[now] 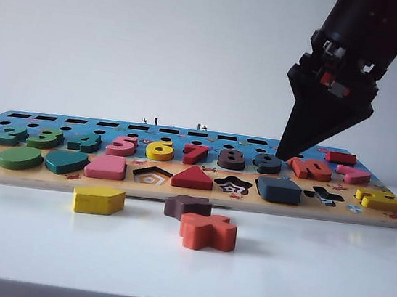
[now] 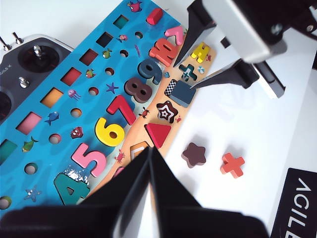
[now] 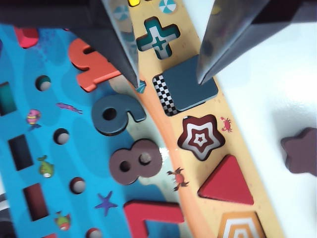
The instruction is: Insert the cube into the slot.
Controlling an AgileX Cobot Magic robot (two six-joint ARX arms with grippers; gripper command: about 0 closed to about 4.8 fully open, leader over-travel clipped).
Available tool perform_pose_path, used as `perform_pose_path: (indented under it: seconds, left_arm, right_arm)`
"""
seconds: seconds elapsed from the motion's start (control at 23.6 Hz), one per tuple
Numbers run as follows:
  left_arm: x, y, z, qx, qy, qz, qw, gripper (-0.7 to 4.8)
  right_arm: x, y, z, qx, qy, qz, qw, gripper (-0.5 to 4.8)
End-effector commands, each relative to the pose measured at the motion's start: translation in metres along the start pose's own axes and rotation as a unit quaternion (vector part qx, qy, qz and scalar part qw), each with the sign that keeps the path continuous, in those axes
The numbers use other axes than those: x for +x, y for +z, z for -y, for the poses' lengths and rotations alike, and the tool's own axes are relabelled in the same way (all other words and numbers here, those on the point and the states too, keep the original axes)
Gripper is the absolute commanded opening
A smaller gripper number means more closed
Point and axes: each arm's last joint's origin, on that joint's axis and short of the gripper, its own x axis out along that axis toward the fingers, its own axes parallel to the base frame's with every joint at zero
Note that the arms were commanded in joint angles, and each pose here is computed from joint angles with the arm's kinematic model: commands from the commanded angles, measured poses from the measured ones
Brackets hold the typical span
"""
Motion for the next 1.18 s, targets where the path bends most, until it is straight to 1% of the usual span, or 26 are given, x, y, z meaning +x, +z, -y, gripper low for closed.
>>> perform_pose_path:
  seconds: [0.04, 0.13, 0.17, 0.25, 0.34, 0.51, 0.68, 0.89, 1.06, 1.18]
  left_arm:
    - [0.0, 0.002, 0.0, 0.004, 0.0, 0.006, 1.0, 0.17]
    - [0.0, 0.002, 0.0, 0.004, 0.0, 0.006, 1.0, 0.17]
    - [0.0, 0.002, 0.0, 0.004, 0.0, 0.006, 1.0, 0.17]
    - [0.0, 0.002, 0.0, 0.004, 0.0, 0.006, 1.0, 0.17]
    - [0.0, 0.002, 0.0, 0.004, 0.0, 0.006, 1.0, 0.17]
    - [0.0, 0.002, 0.0, 0.004, 0.0, 0.006, 1.0, 0.17]
    - [0.0, 0.002, 0.0, 0.004, 0.0, 0.006, 1.0, 0.17]
    - [0.0, 0.002, 0.0, 0.004, 0.0, 0.006, 1.0, 0.17]
    - [0.0, 0.002, 0.0, 0.004, 0.0, 0.006, 1.0, 0.17]
    - [0.0, 0.002, 0.0, 0.004, 0.0, 0.006, 1.0, 0.17]
  right_arm:
    - [-0.015, 0.001, -0.002, 0.033, -0.005, 0.018, 0.999, 1.08]
    - [-0.018, 0.0, -0.008, 0.026, 0.025, 0.016, 0.999, 0.08]
    - [-0.019, -0.002, -0.011, 0.024, 0.046, 0.013, 0.999, -0.06]
    - [-0.02, -0.005, -0.016, 0.022, 0.086, 0.003, 0.996, -0.07]
    - [-0.017, -0.007, -0.018, 0.022, 0.109, -0.006, 0.994, -0.08]
    - [-0.007, -0.008, -0.019, 0.022, 0.121, -0.026, 0.992, -0.08]
    - [0.004, -0.006, -0.019, 0.022, 0.122, -0.033, 0.992, -0.08]
    - [0.014, -0.001, -0.016, 0.023, 0.108, -0.02, 0.994, -0.08]
    - [0.019, -0.001, -0.015, 0.021, 0.087, -0.034, 0.995, -0.08]
    - [0.022, -0.002, -0.014, 0.023, 0.086, -0.041, 0.995, -0.08]
